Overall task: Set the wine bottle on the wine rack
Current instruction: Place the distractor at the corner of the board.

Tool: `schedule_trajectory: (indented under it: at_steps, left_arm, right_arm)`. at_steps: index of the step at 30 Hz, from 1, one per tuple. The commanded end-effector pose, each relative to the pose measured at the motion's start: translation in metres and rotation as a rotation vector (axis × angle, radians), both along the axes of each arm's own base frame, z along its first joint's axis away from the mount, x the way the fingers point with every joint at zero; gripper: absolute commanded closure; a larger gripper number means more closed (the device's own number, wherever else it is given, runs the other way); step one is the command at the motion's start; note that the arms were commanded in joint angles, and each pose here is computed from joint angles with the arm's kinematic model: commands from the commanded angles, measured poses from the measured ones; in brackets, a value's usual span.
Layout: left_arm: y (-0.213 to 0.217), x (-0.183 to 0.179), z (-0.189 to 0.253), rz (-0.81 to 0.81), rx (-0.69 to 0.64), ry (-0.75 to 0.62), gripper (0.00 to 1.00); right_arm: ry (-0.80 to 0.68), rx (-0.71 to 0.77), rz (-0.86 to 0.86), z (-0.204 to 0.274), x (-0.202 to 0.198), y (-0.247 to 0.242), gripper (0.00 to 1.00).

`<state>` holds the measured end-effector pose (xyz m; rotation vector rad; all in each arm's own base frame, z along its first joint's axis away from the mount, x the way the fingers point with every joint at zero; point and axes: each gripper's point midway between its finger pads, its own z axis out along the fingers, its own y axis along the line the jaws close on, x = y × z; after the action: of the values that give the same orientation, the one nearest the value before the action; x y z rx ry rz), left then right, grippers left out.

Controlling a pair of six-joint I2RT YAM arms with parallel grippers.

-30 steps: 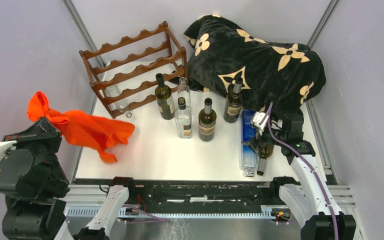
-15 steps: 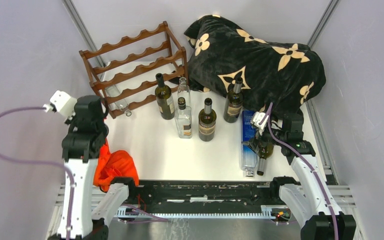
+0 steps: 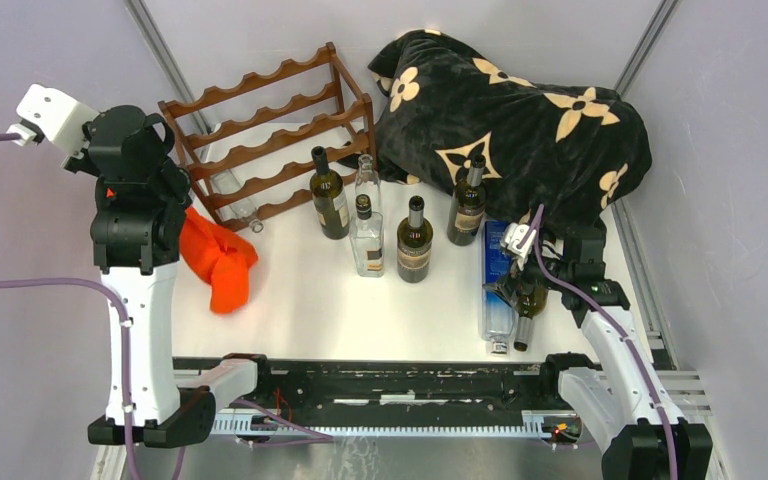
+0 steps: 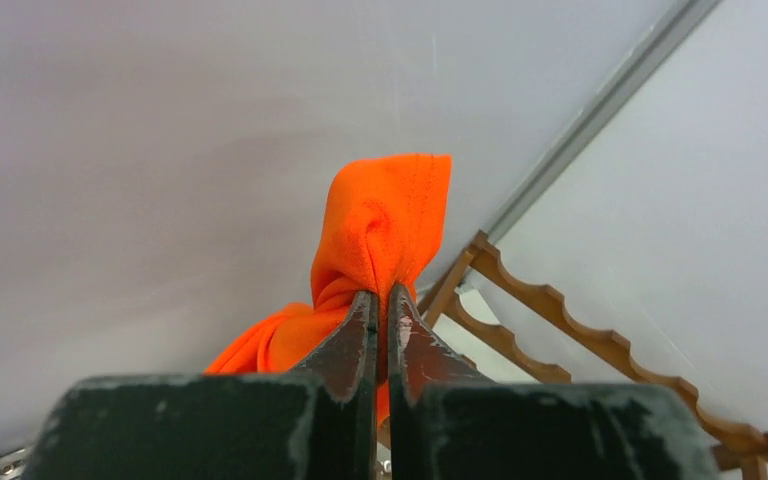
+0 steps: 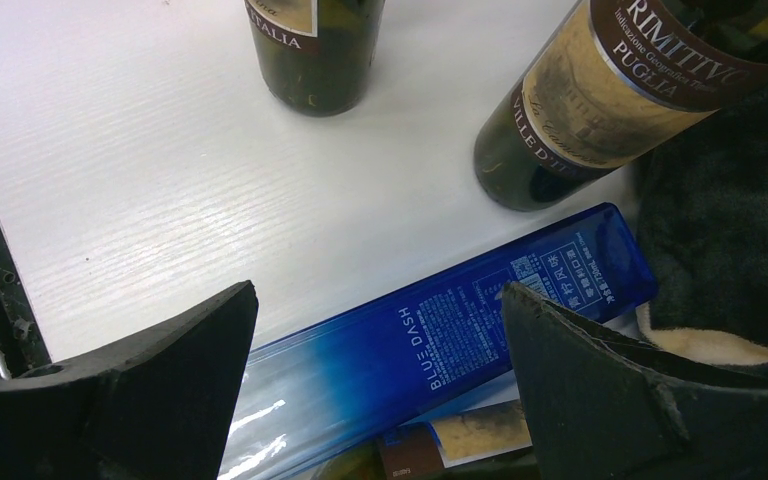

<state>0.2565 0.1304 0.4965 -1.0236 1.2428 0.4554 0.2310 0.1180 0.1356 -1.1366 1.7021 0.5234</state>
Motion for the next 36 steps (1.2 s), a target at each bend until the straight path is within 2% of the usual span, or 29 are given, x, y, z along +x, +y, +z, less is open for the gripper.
schedule_trajectory:
  at_steps: [1, 6, 10, 15, 20, 23, 25, 29, 31, 34, 36]
  left_arm:
    - [0.014, -0.019, 0.014, 0.107, 0.058, 0.003, 0.98]
    - [0.025, -0.023, -0.035, 0.171, 0.083, 0.112, 0.97]
    - [0.047, -0.032, -0.072, 0.232, 0.051, 0.198, 0.96]
    - [0.078, -0.053, -0.074, 0.323, 0.034, 0.223, 0.95]
    - [0.08, -0.043, -0.062, 0.296, 0.019, 0.19, 0.95]
    - [0.08, -0.029, -0.084, 0.25, -0.003, 0.234, 0.94]
    - [0.072, -0.016, -0.115, 0.171, -0.059, 0.272, 0.91]
    - [0.04, 0.005, -0.207, -0.035, -0.234, 0.386, 0.71]
    - [0.024, 0.002, -0.246, -0.095, -0.314, 0.421, 0.47]
    - [0.01, -0.012, -0.269, -0.13, -0.368, 0.436, 0.1]
    - [0.003, -0.021, -0.268, -0.154, -0.377, 0.438, 0.04]
  right_arm:
    - [-0.039, 0.016, 0.027, 0.012, 0.004, 0.005, 0.02]
    - [-0.036, 0.014, 0.028, 0.011, 0.004, 0.004, 0.02]
    - [-0.032, 0.016, 0.03, 0.011, 0.003, 0.005, 0.02]
    - [-0.023, 0.021, 0.037, 0.009, 0.002, 0.006, 0.02]
    - [-0.005, 0.023, 0.042, 0.006, 0.002, 0.007, 0.02]
    - [0.0, 0.023, 0.043, 0.005, 0.002, 0.007, 0.02]
    - [0.001, 0.023, 0.042, 0.005, 0.001, 0.006, 0.02]
    - [0.001, 0.018, 0.038, 0.004, 0.002, 0.006, 0.02]
    - [0.002, 0.014, 0.034, 0.003, 0.003, 0.005, 0.02]
    - [0.001, 0.013, 0.033, 0.003, 0.003, 0.005, 0.02]
    - [0.004, 0.016, 0.036, 0.003, 0.003, 0.005, 0.02]
